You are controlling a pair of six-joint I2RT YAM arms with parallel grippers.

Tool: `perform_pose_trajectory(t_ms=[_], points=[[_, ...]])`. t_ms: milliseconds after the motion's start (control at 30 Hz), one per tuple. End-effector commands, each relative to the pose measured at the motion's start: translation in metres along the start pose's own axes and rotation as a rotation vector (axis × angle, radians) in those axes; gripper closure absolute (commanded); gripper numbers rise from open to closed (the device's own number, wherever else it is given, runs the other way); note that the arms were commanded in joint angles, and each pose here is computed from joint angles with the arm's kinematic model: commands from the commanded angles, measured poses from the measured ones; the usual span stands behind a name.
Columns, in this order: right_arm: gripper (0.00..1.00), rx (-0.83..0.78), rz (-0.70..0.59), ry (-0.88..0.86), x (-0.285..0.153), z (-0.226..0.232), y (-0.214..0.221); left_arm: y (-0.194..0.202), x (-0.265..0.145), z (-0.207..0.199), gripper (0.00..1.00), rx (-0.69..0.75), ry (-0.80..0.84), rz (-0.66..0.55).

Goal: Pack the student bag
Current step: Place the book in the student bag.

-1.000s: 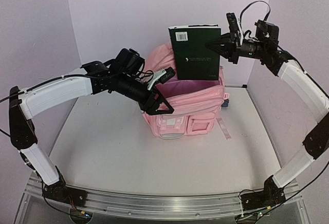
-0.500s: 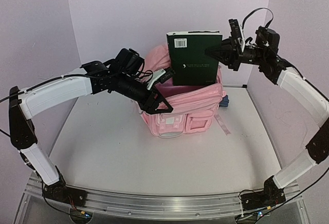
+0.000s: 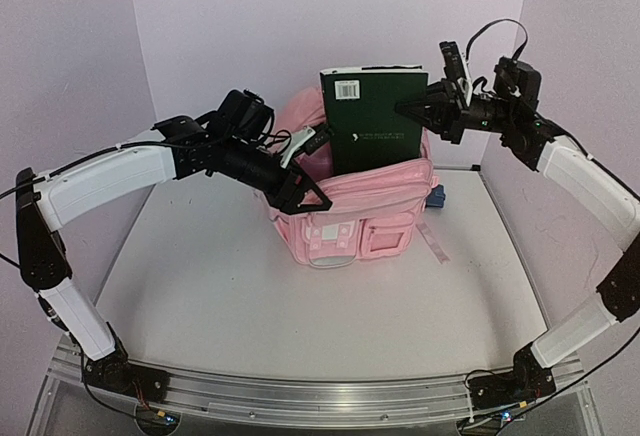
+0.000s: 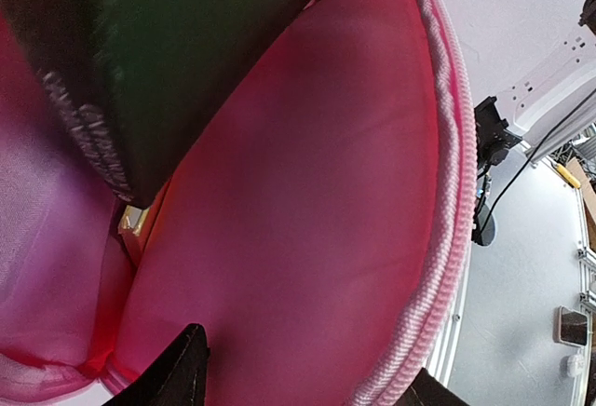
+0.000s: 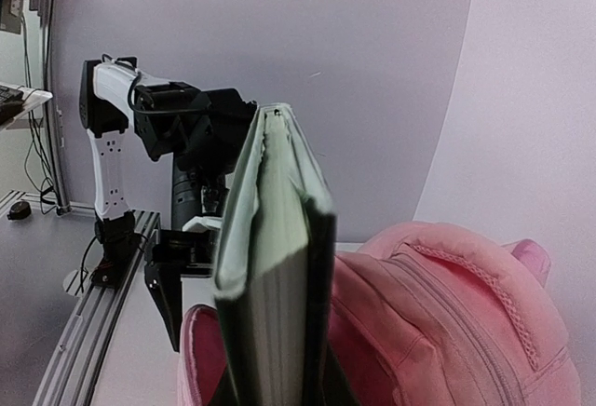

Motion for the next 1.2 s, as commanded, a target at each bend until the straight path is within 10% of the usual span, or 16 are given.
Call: perform_pose_trajectory(t_ms=[0,200,467,633,700,933,1167], points=[[1.00,-0.080,-0.003,0.055,0.014,-0.012,0.007,0.002,-0.010,0.005,0.43,-0.030,-0.034,0.002],[0.99,-0.066,0.032,0.075,0.031,-0.030,0.032,0.001,-0.010,0.004,0.43,-0.035,-0.024,-0.001],[0.37,-0.044,0.067,0.123,0.035,-0.034,0.047,-0.001,-0.012,0.005,0.42,-0.043,-0.040,-0.011],[0.25,-0.051,0.071,0.163,0.028,-0.030,0.039,-0.002,-0.015,0.007,0.42,-0.051,-0.064,-0.026],[0.29,-0.053,0.065,0.169,0.026,-0.027,0.033,-0.003,-0.018,0.007,0.41,-0.049,-0.064,-0.035],[0.96,0.004,0.000,0.096,0.019,-0.014,0.006,0.000,-0.028,0.007,0.41,-0.083,-0.065,-0.057],[1.00,0.066,-0.079,-0.100,0.013,0.004,-0.026,0.003,-0.035,0.015,0.40,-0.102,-0.077,-0.052]])
Point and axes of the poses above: each gripper's point midway between its finger pads, its own x axis out along the fingers, its own z axis along the line the jaws close on, y = z × x, the point moved 9 cm from there along -x, back along the fingers, and after that the axes turned 8 degrees about -x, right-handed, at the moved point
